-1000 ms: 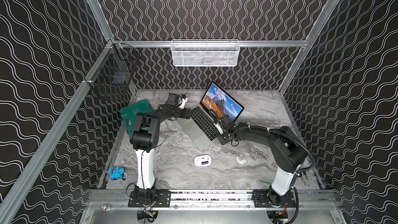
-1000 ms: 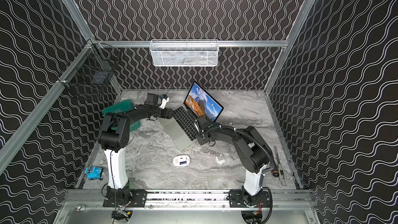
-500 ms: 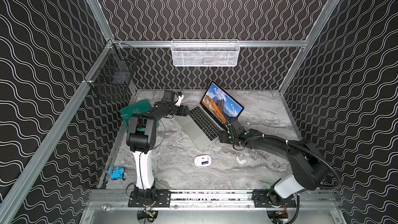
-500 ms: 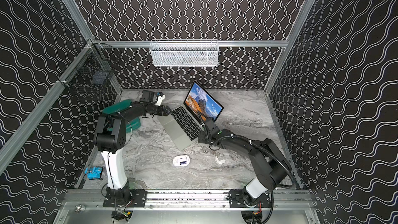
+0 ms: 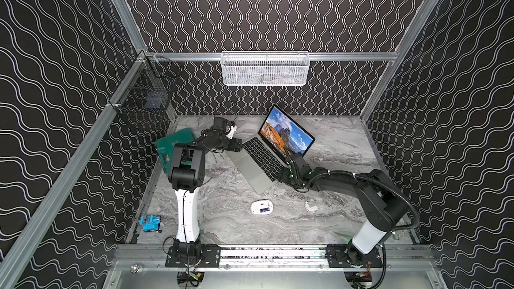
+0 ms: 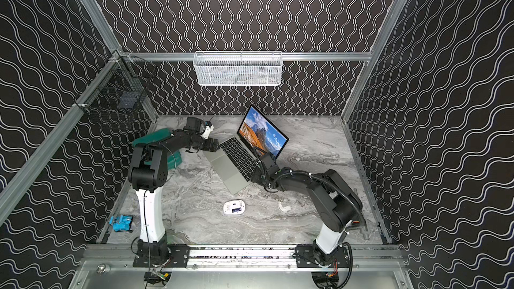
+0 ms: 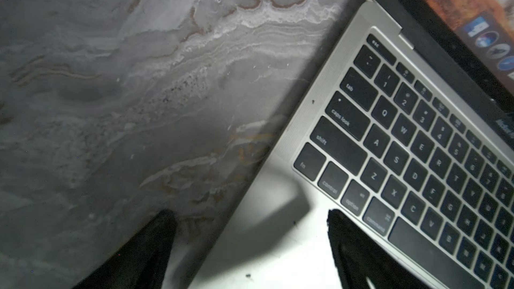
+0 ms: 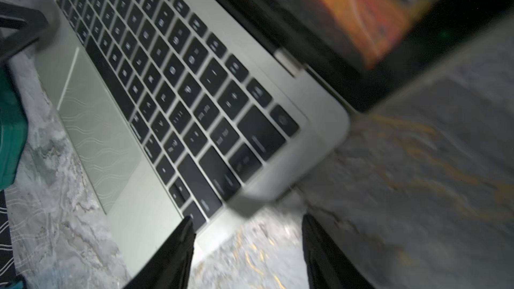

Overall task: Insert the wireless mouse receiver into the laptop
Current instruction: Adjust the laptop at the center of the board.

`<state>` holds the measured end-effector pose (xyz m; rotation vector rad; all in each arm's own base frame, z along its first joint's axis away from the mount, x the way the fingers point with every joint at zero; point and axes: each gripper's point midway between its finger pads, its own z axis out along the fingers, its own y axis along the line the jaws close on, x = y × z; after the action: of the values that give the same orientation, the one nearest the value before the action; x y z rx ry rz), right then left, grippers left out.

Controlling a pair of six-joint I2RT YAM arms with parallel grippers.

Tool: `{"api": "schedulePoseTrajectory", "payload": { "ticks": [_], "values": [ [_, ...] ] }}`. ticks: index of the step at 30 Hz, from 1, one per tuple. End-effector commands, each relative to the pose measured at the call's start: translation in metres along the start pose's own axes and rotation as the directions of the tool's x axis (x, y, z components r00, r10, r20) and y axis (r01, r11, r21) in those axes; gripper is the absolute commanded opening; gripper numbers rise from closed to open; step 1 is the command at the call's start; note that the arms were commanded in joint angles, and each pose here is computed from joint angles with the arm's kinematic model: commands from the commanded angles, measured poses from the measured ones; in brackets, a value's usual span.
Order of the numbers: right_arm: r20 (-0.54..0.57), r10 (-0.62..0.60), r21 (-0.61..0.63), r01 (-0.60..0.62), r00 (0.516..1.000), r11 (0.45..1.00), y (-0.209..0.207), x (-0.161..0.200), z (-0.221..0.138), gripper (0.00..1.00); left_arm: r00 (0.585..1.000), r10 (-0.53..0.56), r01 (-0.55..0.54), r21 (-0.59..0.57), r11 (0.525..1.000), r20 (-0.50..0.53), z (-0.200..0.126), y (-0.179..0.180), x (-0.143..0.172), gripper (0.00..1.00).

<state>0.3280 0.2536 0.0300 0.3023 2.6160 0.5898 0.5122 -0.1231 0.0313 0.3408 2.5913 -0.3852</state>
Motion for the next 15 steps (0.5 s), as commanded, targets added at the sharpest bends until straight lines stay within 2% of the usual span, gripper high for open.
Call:
{"api": "schedulePoseTrajectory", "payload": {
  "ticks": [1,6,11,15],
  "values": [
    [-0.007,-0.023,0.028,0.023,1.000,0.999,-0.004,-0.001,0.008,0.62,0.997,-0.034,0.039,0.073,0.997,-0.067,-0.003,-0.013,0.023,0.89],
    [0.021,-0.073,0.062,0.072,0.997,0.995,-0.008,-0.014,0.020,0.61,0.992,-0.095,0.111,0.201,0.973,-0.085,-0.010,-0.039,0.045,0.87],
    [0.061,-0.111,0.089,0.106,0.992,0.990,-0.016,-0.046,0.030,0.61,0.986,-0.139,0.163,0.331,0.929,-0.097,-0.015,-0.080,0.072,0.86],
    [0.051,-0.131,0.087,0.127,0.990,0.988,-0.027,-0.067,0.046,0.62,0.984,-0.163,0.179,0.378,0.908,-0.074,-0.026,-0.103,0.085,0.85]
  ]
}}
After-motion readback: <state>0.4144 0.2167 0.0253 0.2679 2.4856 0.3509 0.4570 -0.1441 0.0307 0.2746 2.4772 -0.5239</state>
